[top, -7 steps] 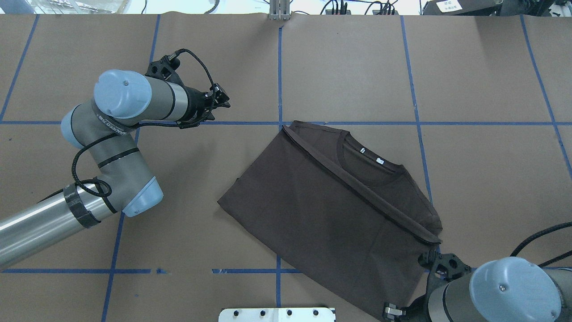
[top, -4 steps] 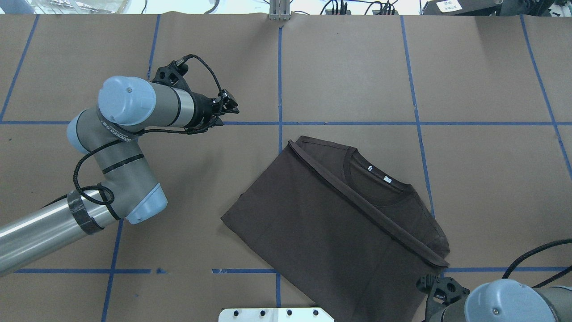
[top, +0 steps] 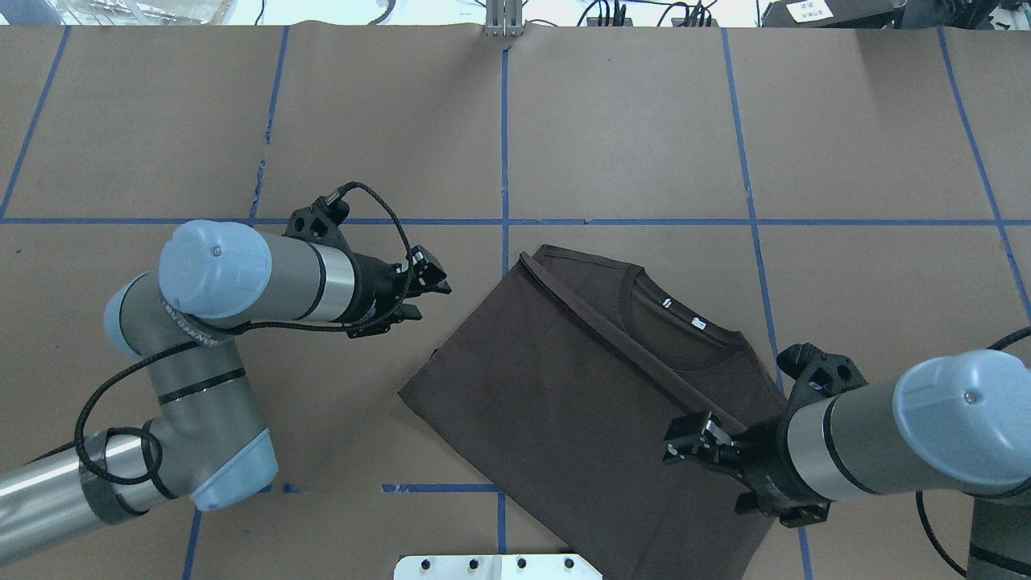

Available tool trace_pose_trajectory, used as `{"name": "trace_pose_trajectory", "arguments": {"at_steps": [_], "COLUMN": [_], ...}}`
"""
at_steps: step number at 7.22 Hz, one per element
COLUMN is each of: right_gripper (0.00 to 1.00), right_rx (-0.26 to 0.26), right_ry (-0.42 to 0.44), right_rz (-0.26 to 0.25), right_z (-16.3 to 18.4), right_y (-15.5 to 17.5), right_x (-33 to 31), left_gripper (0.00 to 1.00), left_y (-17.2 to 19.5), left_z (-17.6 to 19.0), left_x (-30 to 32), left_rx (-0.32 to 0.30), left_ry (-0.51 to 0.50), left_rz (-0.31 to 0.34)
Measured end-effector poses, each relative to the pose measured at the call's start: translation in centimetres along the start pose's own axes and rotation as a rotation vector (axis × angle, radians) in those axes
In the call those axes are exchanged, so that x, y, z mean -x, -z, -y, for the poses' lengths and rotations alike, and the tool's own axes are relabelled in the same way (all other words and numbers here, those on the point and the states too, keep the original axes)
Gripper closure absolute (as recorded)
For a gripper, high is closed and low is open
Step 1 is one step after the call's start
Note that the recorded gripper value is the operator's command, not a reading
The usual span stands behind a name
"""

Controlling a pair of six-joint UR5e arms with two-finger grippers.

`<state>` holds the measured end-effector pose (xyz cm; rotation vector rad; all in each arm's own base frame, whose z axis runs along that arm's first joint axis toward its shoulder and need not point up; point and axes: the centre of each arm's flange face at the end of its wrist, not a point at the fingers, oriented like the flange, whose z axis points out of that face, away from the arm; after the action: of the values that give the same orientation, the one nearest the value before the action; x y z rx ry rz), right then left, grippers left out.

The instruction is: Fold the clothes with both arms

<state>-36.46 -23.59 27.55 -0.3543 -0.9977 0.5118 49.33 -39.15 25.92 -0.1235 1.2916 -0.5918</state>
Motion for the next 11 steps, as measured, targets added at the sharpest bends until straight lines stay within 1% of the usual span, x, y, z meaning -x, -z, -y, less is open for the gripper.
{"name": "trace_pose_trajectory", "arguments": {"at_steps": [1,3,6,8,9,10,11], "right_gripper": [0.00,0.00,0.00,0.00,0.00,0.00,0.00], "right_rx": [-0.030,-0.060,-0.073,-0.082,-0.084,-0.085,-0.085], "right_ry": [-0.018,-0.032,-0.039,-0.043,-0.044,-0.045,-0.046], "right_rz": [0.018,0.022,0.016,0.007,0.004,0.003,0.000], "right_z": [1.5,3.0,3.6,3.9,4.0,4.1,4.1], "right_y": [-0.1,-1.3,-2.2,-2.8,-2.9,-3.0,-3.1], "right_x": [1.1,2.4,2.8,2.7,2.7,2.6,2.6], "left_gripper": [0.40,0.39,0.39,0.41,0.59,1.00,1.00], "left_y": [-0.7,-1.3,-2.7,-3.2,-3.4,-3.5,-3.6], "left_z": [-1.1,-2.1,-4.5,-5.9,-6.4,-6.9,-7.3], "left_x": [2.6,5.7,7.5,7.9,7.9,7.9,7.9], "left_rx": [-0.019,-0.033,-0.032,-0.024,-0.018,-0.014,-0.017], "left_ry": [0.012,0.050,0.058,0.068,0.070,0.078,0.095], "left_rz": [0.034,0.077,0.125,0.136,0.137,0.137,0.134]}}
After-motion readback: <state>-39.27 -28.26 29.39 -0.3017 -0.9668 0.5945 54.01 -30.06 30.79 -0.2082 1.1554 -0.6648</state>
